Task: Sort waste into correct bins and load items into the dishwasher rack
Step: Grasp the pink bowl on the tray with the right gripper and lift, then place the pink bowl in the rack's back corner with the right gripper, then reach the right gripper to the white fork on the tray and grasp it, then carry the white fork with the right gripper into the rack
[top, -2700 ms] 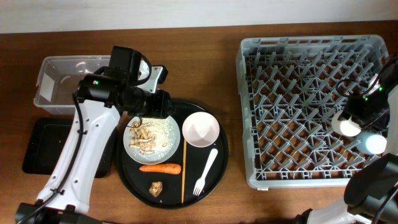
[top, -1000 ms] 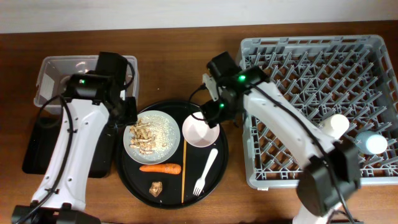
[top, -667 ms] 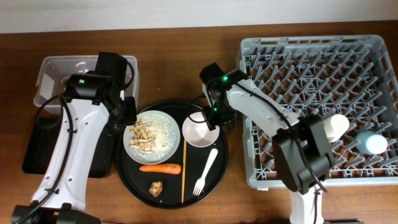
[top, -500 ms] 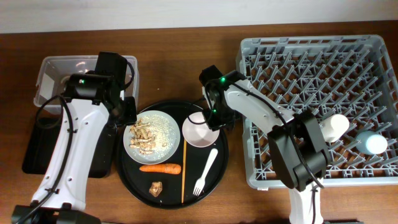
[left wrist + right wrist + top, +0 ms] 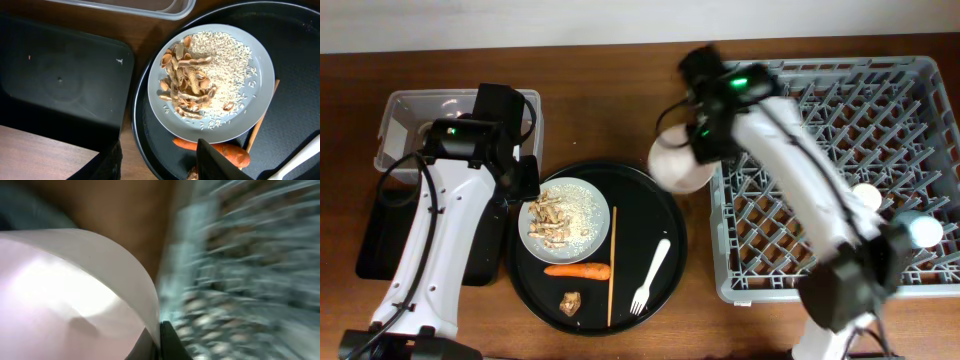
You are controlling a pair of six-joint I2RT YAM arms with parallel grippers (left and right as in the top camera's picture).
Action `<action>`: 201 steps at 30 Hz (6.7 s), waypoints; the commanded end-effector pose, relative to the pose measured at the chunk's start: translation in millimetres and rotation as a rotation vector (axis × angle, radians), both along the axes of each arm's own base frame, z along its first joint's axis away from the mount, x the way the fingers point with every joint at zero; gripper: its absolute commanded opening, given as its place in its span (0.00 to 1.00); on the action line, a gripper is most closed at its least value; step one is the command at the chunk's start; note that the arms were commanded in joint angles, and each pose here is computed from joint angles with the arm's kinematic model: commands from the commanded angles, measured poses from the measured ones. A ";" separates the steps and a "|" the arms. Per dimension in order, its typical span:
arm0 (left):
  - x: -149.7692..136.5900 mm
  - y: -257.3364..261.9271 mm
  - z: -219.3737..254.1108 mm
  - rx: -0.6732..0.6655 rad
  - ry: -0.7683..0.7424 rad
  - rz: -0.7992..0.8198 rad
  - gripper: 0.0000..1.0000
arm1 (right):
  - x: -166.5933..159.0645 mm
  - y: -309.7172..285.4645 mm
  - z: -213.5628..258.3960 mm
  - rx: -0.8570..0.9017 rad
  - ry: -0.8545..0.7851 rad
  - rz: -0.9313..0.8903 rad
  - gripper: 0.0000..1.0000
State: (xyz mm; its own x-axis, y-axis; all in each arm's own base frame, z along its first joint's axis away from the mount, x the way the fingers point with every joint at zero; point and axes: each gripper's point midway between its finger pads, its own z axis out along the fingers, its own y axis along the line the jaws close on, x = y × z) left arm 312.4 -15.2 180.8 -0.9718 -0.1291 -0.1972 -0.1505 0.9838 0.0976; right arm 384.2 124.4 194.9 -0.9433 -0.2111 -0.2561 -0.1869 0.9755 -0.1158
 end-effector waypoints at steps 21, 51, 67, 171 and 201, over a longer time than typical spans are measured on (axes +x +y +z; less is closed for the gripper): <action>2.0 -0.6 0.7 -0.008 -0.007 0.017 0.48 | 9.9 -342.0 55.1 -0.922 -0.427 -1.069 0.04; 5.7 -1.0 1.3 -0.010 -0.022 0.017 0.48 | 27.4 -213.3 -88.9 -0.559 0.030 -0.757 0.99; 6.5 -1.1 1.5 -0.010 -0.025 0.017 0.51 | -17.8 -190.4 69.9 -0.261 -0.275 -0.782 0.99; 0.5 -24.5 -1.3 -0.075 0.000 -0.034 0.64 | -222.6 157.1 -204.9 0.062 0.383 -0.427 0.35; -0.7 -19.6 -1.2 -0.045 0.005 -0.040 0.64 | -115.7 22.8 -42.8 0.116 0.136 -0.073 0.27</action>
